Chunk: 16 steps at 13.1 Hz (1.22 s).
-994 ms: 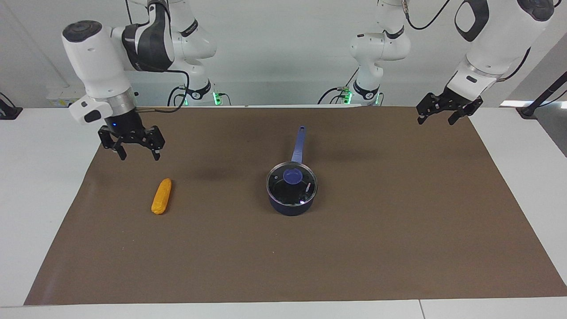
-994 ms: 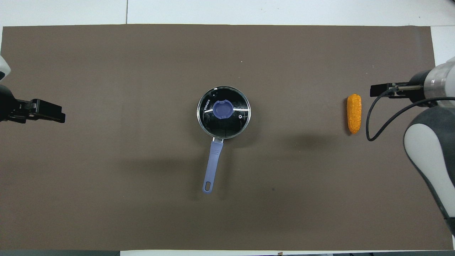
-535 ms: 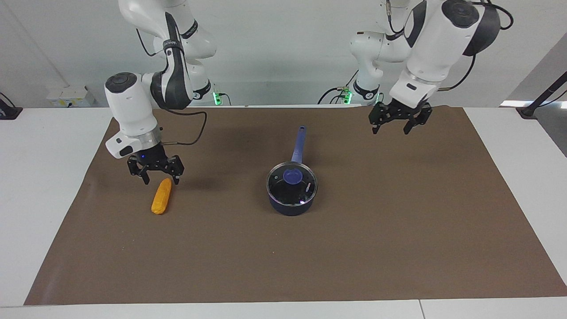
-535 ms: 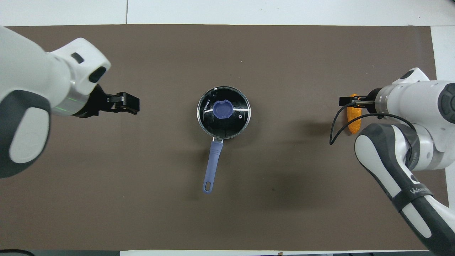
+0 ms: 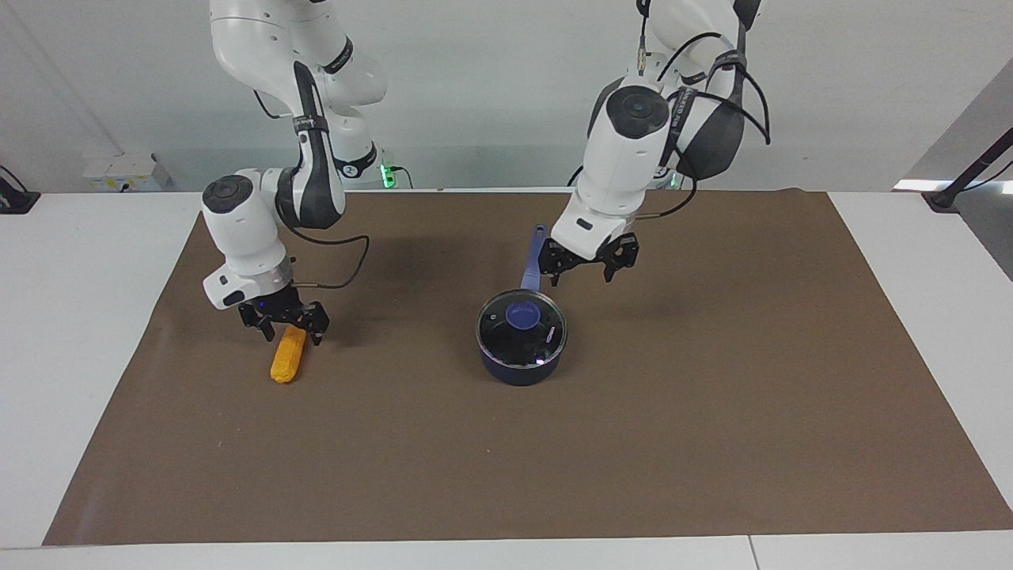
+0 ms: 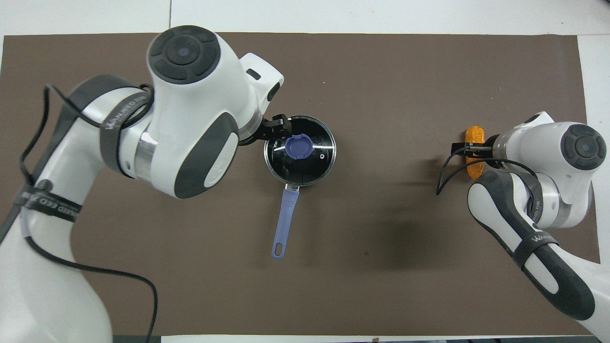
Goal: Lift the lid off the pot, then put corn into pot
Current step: 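Reach the left gripper to the pot lid while the right gripper reaches the corn, then grasp the lid knob with the left gripper while the right gripper grasps the corn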
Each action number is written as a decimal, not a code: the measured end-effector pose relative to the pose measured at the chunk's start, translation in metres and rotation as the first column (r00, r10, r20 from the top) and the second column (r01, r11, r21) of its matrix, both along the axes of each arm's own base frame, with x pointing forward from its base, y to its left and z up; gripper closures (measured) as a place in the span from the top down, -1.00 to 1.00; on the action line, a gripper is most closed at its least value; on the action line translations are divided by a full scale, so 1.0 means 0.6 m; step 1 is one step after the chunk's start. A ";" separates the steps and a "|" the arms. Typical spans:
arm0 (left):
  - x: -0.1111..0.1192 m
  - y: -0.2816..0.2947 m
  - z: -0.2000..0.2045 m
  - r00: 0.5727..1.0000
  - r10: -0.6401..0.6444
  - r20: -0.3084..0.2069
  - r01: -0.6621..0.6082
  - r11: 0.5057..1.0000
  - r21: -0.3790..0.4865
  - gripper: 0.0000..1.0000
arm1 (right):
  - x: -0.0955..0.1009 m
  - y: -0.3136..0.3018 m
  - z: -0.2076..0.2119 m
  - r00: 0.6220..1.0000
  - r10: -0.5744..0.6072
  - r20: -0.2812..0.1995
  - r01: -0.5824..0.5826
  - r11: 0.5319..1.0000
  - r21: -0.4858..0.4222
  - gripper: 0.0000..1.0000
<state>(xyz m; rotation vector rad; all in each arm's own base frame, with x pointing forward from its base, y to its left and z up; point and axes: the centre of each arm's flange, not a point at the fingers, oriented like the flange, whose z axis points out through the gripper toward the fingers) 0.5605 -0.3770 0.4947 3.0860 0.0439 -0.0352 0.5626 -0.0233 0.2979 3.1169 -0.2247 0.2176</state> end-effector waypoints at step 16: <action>-0.012 -0.133 -0.118 0.999 -0.049 -0.003 0.049 0.999 -0.004 1.00 | 0.045 0.142 0.303 0.963 0.218 -0.161 -0.218 0.976 0.017 -0.19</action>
